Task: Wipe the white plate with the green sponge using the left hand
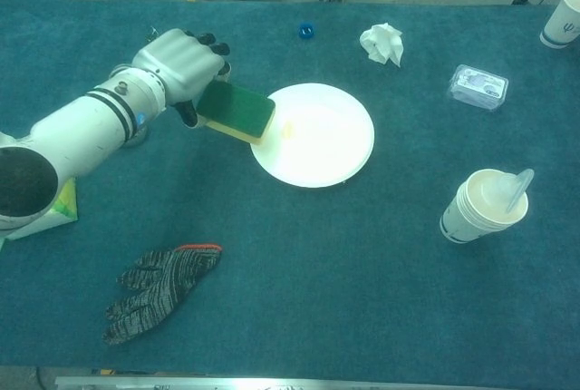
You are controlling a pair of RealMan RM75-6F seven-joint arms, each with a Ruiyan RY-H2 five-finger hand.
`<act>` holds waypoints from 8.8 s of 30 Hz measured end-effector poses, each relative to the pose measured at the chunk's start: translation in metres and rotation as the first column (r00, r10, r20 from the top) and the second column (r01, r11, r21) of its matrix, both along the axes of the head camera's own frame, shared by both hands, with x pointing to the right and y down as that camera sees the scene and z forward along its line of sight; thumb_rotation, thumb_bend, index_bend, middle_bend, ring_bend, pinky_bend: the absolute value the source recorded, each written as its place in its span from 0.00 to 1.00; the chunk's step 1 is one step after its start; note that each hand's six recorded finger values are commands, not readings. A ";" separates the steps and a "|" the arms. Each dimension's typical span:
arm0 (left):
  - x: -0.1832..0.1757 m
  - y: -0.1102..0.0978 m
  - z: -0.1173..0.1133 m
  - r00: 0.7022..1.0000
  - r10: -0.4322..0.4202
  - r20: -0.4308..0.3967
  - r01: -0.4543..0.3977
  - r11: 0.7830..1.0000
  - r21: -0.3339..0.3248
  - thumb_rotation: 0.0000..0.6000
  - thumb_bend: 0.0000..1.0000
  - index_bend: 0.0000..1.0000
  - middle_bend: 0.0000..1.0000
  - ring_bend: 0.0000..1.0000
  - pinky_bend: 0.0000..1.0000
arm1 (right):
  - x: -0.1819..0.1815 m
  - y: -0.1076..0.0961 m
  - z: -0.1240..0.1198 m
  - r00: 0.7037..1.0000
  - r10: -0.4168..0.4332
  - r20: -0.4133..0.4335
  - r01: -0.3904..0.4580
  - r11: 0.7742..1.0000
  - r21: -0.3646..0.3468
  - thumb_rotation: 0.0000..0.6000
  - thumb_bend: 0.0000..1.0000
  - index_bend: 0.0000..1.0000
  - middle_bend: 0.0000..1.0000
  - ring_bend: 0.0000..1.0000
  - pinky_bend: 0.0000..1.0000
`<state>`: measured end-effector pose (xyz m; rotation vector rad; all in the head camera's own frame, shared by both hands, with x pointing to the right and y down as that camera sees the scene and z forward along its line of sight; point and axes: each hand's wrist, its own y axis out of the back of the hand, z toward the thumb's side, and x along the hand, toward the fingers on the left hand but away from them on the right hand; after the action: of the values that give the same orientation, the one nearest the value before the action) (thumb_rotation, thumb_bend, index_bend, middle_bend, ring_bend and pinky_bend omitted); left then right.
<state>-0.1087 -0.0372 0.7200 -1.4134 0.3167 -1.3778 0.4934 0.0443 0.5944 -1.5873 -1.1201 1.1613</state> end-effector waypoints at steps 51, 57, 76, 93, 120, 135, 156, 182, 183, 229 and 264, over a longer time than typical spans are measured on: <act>0.067 0.003 0.029 0.968 0.147 0.202 -0.167 0.982 0.087 0.84 0.30 0.39 0.07 0.00 0.13 | 0.011 -0.006 0.002 1.000 0.023 0.009 -0.023 1.000 -0.009 1.00 0.32 0.17 0.24 0.12 0.26; 0.075 0.009 0.023 0.968 0.166 0.188 -0.186 0.978 0.092 0.84 0.30 0.39 0.07 0.00 0.13 | 0.011 -0.006 0.003 1.000 0.023 0.012 -0.022 1.000 -0.010 1.00 0.32 0.17 0.24 0.12 0.26; 0.087 -0.005 0.025 0.958 0.184 0.221 -0.218 0.966 0.142 0.85 0.30 0.40 0.07 0.00 0.13 | 0.016 -0.004 0.001 0.999 0.037 0.007 -0.037 0.999 -0.008 1.00 0.32 0.17 0.24 0.12 0.26; 0.099 0.015 0.024 0.956 0.211 0.204 -0.234 0.967 0.096 0.85 0.30 0.40 0.07 0.00 0.13 | 0.014 -0.002 0.001 0.999 0.034 0.010 -0.034 0.999 -0.008 1.00 0.32 0.17 0.24 0.12 0.26; 0.077 -0.021 0.033 0.917 0.165 0.364 -0.234 0.960 0.155 0.86 0.30 0.41 0.07 0.00 0.13 | 0.018 -0.003 0.004 0.999 0.050 0.005 -0.050 0.999 -0.014 1.00 0.32 0.17 0.24 0.12 0.26; 0.096 0.003 0.032 0.912 0.223 0.344 -0.281 0.951 0.130 0.85 0.30 0.41 0.07 0.00 0.13 | 0.018 -0.002 0.003 0.999 0.048 0.009 -0.048 0.999 -0.010 1.00 0.32 0.17 0.24 0.12 0.26; 0.110 0.012 0.032 0.909 0.248 0.335 -0.306 0.943 0.134 0.85 0.30 0.41 0.07 0.00 0.13 | 0.020 -0.003 0.004 0.999 0.053 0.013 -0.052 0.999 -0.013 1.00 0.32 0.17 0.24 0.12 0.26; 0.083 0.000 0.033 0.911 0.201 0.360 -0.266 0.954 0.138 0.85 0.30 0.41 0.07 0.00 0.13 | 0.014 -0.001 0.004 0.999 0.041 0.018 -0.041 0.999 -0.017 1.00 0.32 0.17 0.24 0.12 0.26; 0.084 0.001 0.032 0.914 0.203 0.350 -0.264 0.955 0.136 0.85 0.30 0.41 0.07 0.00 0.13 | 0.014 -0.001 0.004 0.999 0.041 0.018 -0.041 0.999 -0.016 1.00 0.32 0.17 0.24 0.12 0.26; -0.043 -0.009 0.001 0.971 0.004 0.240 -0.037 0.990 0.134 0.69 0.29 0.00 0.00 0.00 0.10 | 0.009 0.002 -0.003 0.999 0.016 0.041 -0.016 1.000 -0.005 1.00 0.32 0.17 0.24 0.12 0.26; -0.253 0.081 -0.106 0.895 -0.300 -0.331 0.397 0.874 0.281 0.95 0.29 0.15 0.09 0.00 0.10 | 0.047 0.026 -0.014 0.983 0.170 -0.075 -0.167 0.985 0.050 1.00 0.32 0.17 0.24 0.12 0.26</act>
<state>-0.3615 0.0441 0.6140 -1.2908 0.9978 -1.3256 0.5404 0.0703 0.5802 -1.4228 -1.2378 1.2902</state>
